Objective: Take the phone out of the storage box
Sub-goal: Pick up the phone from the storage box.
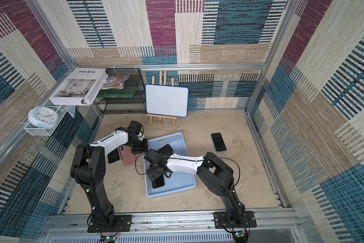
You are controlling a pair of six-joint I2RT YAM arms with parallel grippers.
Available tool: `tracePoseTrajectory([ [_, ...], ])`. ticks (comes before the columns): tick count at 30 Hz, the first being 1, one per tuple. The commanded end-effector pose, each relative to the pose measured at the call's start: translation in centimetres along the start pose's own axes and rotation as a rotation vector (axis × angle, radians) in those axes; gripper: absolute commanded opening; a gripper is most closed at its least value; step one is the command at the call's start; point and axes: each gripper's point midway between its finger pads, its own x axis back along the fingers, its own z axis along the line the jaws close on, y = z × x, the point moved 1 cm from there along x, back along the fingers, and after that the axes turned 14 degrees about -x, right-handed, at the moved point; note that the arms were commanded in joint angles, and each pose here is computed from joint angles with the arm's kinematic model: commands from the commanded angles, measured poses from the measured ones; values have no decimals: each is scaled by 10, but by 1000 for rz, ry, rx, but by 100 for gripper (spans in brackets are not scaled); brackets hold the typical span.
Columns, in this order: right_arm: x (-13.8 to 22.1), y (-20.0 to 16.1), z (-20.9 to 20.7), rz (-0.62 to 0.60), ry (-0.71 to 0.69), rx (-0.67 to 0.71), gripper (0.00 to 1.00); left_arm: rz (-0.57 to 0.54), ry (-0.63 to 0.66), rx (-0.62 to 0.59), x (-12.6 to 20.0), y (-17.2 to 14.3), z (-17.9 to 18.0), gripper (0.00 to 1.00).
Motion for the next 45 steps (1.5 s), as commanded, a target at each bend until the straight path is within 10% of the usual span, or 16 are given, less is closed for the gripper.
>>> tracePoseTrajectory([
  [1,4,-3,-3,-3,10,-53,94,-13,-36,17,4,2,-7,3],
  [19,2,-32,19,124,354,-237,75,-47,-27,44,16,-1,-7,0],
  [31,47,2,28,-14,494,-223,64,-42,-11,56,9,4,-4,0],
  [45,17,-6,24,54,485,-256,43,-37,-14,57,6,10,-6,0],
])
